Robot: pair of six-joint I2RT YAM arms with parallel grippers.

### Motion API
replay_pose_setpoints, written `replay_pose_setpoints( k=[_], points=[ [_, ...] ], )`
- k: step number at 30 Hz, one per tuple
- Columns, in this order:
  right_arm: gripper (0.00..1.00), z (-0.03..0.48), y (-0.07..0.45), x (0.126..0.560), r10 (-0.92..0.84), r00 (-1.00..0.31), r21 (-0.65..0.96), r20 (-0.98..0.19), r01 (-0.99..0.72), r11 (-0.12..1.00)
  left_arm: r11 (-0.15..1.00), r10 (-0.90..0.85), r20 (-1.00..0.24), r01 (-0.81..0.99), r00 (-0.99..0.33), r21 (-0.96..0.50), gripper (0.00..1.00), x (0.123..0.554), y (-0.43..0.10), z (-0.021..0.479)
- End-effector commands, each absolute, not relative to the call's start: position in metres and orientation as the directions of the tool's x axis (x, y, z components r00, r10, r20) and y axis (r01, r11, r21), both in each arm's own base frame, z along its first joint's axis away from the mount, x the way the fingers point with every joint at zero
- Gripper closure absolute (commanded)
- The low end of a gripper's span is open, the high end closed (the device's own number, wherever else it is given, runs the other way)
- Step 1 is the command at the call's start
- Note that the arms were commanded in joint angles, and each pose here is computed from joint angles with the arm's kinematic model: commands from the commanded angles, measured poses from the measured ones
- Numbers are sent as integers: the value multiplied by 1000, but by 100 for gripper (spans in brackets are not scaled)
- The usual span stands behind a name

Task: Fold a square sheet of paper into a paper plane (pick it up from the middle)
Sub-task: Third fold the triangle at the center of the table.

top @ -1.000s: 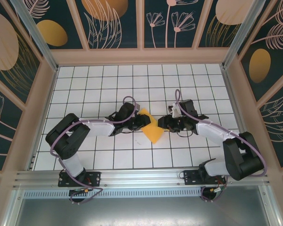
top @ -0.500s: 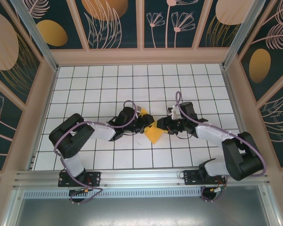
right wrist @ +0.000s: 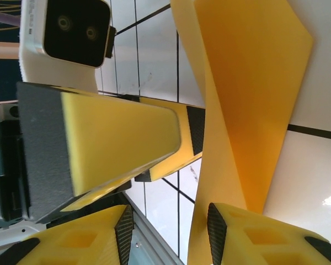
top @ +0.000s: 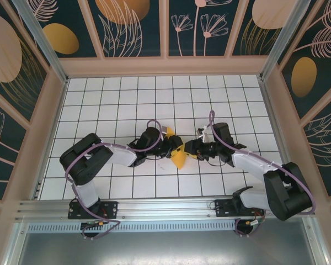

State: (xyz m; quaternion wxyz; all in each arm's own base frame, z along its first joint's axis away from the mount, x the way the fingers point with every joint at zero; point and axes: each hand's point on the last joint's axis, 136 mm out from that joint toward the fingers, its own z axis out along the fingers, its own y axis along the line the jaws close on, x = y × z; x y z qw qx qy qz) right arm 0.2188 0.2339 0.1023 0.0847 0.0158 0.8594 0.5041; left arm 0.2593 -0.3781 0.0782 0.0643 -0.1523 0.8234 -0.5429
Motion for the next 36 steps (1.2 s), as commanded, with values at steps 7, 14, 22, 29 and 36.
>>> replay_pose_setpoints(
  k=[7, 14, 22, 29, 36],
  points=[
    [56, 111, 244, 225, 102, -984, 895, -150, -91, 436, 345, -308, 91, -200, -947, -917, 53, 254, -382, 72],
    [56, 108, 248, 228, 98, -985, 901, -139, -85, 425, 349, -301, 95, -202, -949, -915, 54, 249, -378, 68],
    [56, 104, 251, 231, 102, -986, 898, -135, -78, 434, 361, -271, 90, -188, -958, -913, 58, 243, -377, 65],
    [56, 101, 254, 233, 99, -986, 897, -134, -78, 435, 362, -237, 91, -175, -967, -916, 62, 239, -381, 63],
    [56, 101, 257, 235, 97, -986, 901, -135, -81, 427, 364, -223, 94, -173, -970, -915, 68, 236, -380, 60]
  ],
)
